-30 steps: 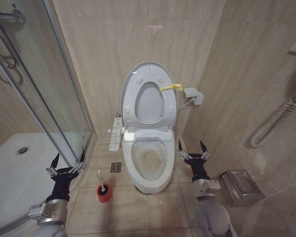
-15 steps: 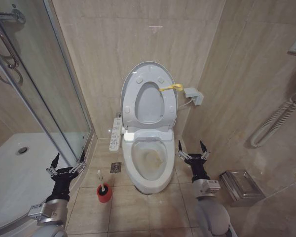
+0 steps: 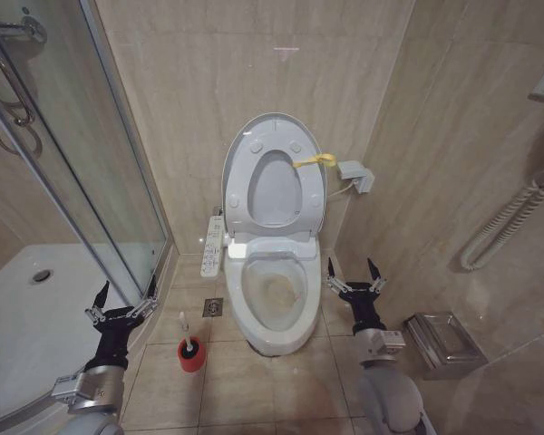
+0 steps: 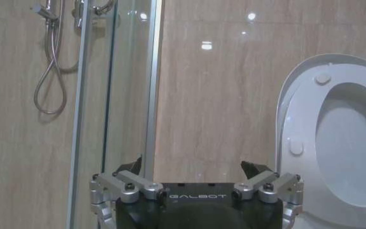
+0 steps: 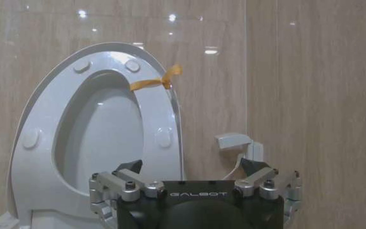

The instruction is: Open the toilet lid, clean the toilet bowl with a toilet brush, close the toilet lid, and flush.

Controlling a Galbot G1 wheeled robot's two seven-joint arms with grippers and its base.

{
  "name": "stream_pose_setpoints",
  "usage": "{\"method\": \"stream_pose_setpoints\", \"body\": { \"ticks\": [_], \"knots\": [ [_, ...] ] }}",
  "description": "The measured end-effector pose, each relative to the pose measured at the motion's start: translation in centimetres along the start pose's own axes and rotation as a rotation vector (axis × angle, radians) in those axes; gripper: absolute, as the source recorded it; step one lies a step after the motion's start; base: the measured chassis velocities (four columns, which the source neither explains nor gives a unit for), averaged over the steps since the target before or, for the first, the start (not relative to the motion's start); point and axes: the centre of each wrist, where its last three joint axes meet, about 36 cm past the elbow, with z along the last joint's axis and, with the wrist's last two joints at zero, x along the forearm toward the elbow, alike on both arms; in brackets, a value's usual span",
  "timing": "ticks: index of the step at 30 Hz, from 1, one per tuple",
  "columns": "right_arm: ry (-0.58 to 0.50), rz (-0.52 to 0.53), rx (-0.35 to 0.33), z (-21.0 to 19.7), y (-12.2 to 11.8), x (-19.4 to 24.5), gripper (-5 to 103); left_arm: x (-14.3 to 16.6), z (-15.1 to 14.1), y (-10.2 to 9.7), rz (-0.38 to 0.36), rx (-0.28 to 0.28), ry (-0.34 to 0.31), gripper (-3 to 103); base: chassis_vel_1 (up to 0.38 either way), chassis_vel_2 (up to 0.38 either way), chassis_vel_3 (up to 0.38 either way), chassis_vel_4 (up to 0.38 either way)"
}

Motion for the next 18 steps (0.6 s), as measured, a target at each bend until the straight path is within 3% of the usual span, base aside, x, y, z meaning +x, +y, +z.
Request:
{"method": "stream_pose_setpoints", "body": {
  "ticks": [18],
  "knots": [
    [0.000,0.001,0.000,0.00,0.00,0.00,100,0.00,0.00,0.00,0.000,0.000,0.000,100,0.000,0.000,0.000,0.000]
  ]
}}
